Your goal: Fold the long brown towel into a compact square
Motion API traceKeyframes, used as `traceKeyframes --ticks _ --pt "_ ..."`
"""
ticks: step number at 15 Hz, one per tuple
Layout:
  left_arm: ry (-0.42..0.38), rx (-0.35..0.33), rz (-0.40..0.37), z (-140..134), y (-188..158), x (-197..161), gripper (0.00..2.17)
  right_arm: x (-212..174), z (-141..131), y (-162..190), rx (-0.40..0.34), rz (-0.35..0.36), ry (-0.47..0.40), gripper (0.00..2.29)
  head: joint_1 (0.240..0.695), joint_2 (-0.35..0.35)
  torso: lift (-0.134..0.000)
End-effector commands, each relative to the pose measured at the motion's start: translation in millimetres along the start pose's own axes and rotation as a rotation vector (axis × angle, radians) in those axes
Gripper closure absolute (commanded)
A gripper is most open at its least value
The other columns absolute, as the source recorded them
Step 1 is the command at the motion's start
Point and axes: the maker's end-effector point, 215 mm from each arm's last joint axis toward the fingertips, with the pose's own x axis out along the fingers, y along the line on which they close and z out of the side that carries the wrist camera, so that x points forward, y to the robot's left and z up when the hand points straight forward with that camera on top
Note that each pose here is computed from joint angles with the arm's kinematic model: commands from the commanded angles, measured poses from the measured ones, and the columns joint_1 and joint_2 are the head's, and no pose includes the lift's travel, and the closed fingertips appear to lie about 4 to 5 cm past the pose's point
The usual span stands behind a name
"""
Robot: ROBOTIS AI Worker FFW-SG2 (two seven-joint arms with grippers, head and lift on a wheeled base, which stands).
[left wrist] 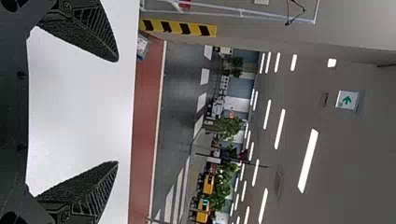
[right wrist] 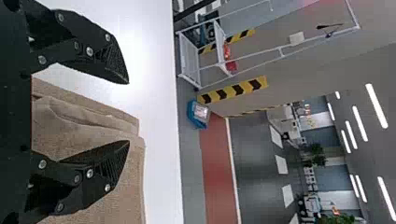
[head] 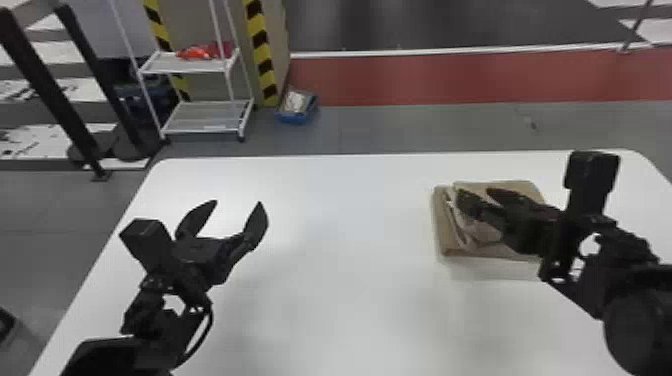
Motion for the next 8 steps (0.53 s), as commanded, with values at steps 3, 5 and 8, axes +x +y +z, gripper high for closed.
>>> traceKeyframes --ticks 3,5,8 --pt "0.000 0.000 0.000 -1 0 0 0.10 1 0 -51 -0.052 -0.116 0.028 1.69 0.695 0.072 -0.125" --pt "-0.006 0.001 0.000 1 0 0 0.10 12 -24 -75 -0.063 -0.169 0.117 2.05 0.695 0.047 -0.125" --pt "-0.005 0.001 0.002 0 1 -1 0.10 28 -53 -66 -0.088 -0.146 0.190 2.05 0.695 0.027 -0.125"
